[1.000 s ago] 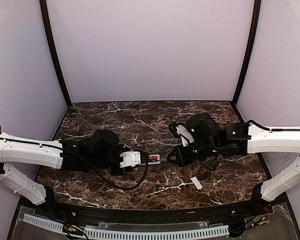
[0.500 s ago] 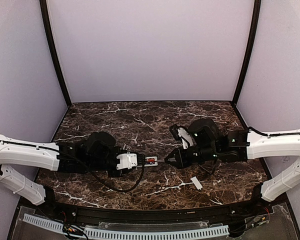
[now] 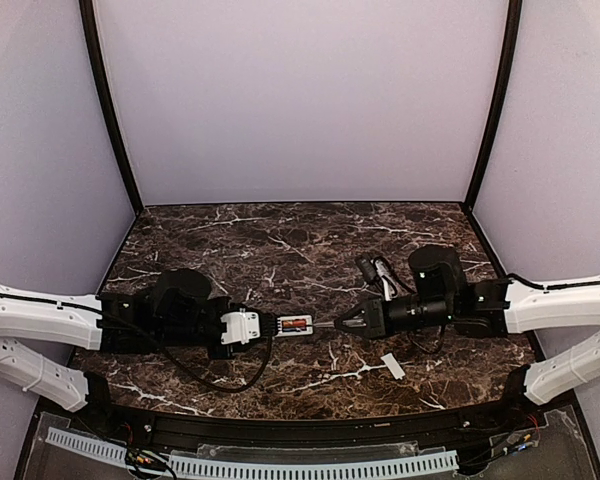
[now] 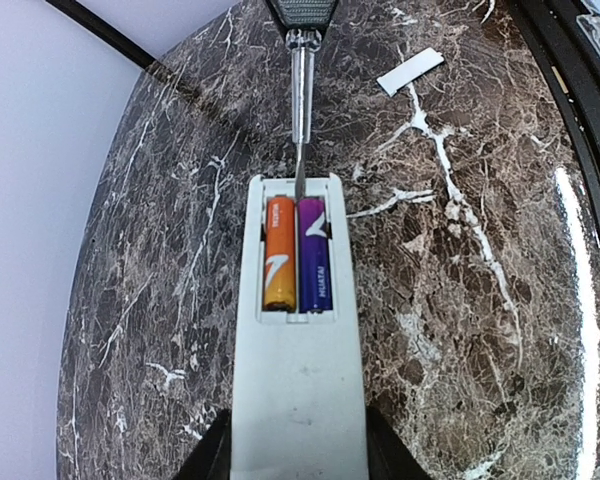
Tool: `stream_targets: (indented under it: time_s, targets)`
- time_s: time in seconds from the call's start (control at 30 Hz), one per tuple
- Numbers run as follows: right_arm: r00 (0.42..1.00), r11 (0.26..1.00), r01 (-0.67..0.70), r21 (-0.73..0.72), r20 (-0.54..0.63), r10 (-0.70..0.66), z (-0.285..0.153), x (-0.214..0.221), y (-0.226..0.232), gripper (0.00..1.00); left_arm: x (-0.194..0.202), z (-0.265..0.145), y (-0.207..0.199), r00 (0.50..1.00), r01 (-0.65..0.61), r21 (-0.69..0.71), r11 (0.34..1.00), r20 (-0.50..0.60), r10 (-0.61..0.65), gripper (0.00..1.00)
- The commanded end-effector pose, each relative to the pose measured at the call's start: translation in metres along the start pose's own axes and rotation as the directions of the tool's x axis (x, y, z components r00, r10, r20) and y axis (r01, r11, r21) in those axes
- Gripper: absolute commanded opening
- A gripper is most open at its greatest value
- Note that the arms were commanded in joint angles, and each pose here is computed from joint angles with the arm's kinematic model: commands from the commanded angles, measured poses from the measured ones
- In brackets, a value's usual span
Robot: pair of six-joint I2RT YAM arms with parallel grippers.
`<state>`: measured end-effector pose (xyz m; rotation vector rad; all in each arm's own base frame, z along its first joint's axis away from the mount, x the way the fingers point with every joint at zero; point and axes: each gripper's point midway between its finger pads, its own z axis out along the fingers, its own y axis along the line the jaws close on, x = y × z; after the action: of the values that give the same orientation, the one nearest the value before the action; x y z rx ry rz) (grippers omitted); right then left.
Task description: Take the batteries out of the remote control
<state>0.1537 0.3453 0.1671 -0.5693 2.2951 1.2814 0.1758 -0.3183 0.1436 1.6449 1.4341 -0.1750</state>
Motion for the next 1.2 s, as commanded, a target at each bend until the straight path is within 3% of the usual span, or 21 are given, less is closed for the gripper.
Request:
stream_targets:
  time_s: [0.0,0.23,0.63,1.17]
  targets:
    - [0.998,0.932,0.052,-0.36,-0.011,-0.06,-0.015,-0.003,0.069,0.0,-0.06,-0.021,0.032,0.963,0.036,-0.108,0.993,0.268,-0.006,0.01]
    - [0.995,0.884,0.039,-0.465,-0.061,-0.076,-0.012,0.007,0.081,0.0,-0.07,-0.034,0.034,0.932,0.062,-0.096,0.993,0.361,-0.023,0.0]
    - [0.993,0.768,0.07,-0.637,-0.029,-0.114,-0.025,-0.006,0.11,0.0,-0.082,-0.054,0.034,0.874,0.084,-0.077,0.993,0.484,-0.037,0.0]
    - [0.991,0.738,0.048,-0.673,-0.059,-0.118,-0.01,-0.018,0.119,0.0,-0.086,-0.06,0.037,0.851,0.105,-0.06,0.993,0.522,-0.059,0.0]
